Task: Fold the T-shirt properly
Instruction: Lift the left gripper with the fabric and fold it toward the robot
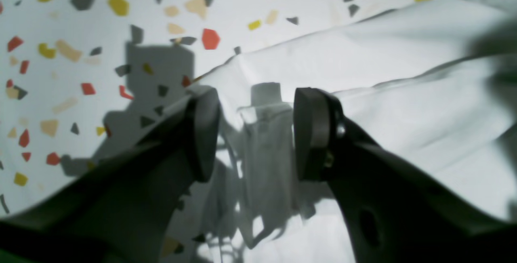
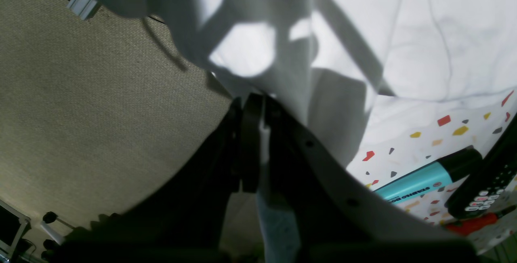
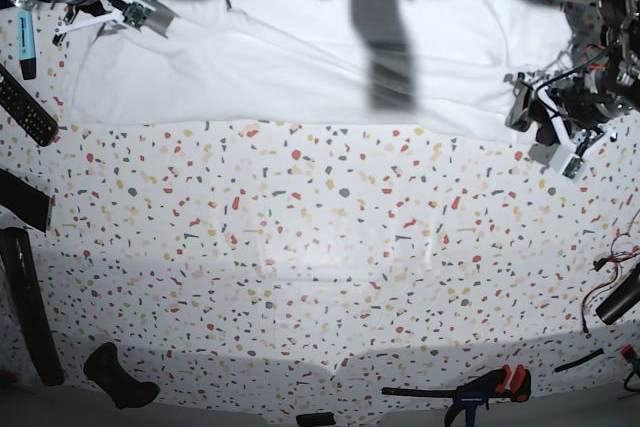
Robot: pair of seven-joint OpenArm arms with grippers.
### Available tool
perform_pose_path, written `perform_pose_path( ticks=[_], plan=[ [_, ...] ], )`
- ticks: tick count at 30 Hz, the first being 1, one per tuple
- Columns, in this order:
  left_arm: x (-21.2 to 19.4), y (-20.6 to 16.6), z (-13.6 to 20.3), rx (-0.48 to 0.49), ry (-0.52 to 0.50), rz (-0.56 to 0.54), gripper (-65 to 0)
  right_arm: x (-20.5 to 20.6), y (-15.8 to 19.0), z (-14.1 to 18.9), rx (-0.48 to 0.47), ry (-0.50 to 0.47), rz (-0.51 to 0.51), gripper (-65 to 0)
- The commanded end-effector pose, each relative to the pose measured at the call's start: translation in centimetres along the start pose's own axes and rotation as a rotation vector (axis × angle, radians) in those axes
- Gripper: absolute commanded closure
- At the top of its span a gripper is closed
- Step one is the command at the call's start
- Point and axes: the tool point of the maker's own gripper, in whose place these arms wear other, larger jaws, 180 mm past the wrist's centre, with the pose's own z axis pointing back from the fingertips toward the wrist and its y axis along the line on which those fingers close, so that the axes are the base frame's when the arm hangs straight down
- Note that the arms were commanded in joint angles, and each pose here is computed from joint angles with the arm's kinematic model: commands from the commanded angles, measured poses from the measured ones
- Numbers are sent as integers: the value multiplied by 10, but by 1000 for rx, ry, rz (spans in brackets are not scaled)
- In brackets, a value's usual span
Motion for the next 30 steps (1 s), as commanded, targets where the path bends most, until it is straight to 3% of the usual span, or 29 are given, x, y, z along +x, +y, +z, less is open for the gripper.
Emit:
perform_pose_path(
  ticks=[1, 9, 21, 30],
  plan=[
    [14, 1, 6, -9, -46, -36, -290, 0, -4, 4, -11, 1, 17, 0],
    [16, 10, 6, 43, -57, -75, -290, 0, -4, 4, -11, 2, 17, 0],
    [-11, 3, 3, 21, -5, -41, -290, 0, -4, 4, -11, 1, 17, 0],
    [-11, 5, 0, 17, -39, -17, -290, 0, -4, 4, -11, 1, 17, 0]
  ],
)
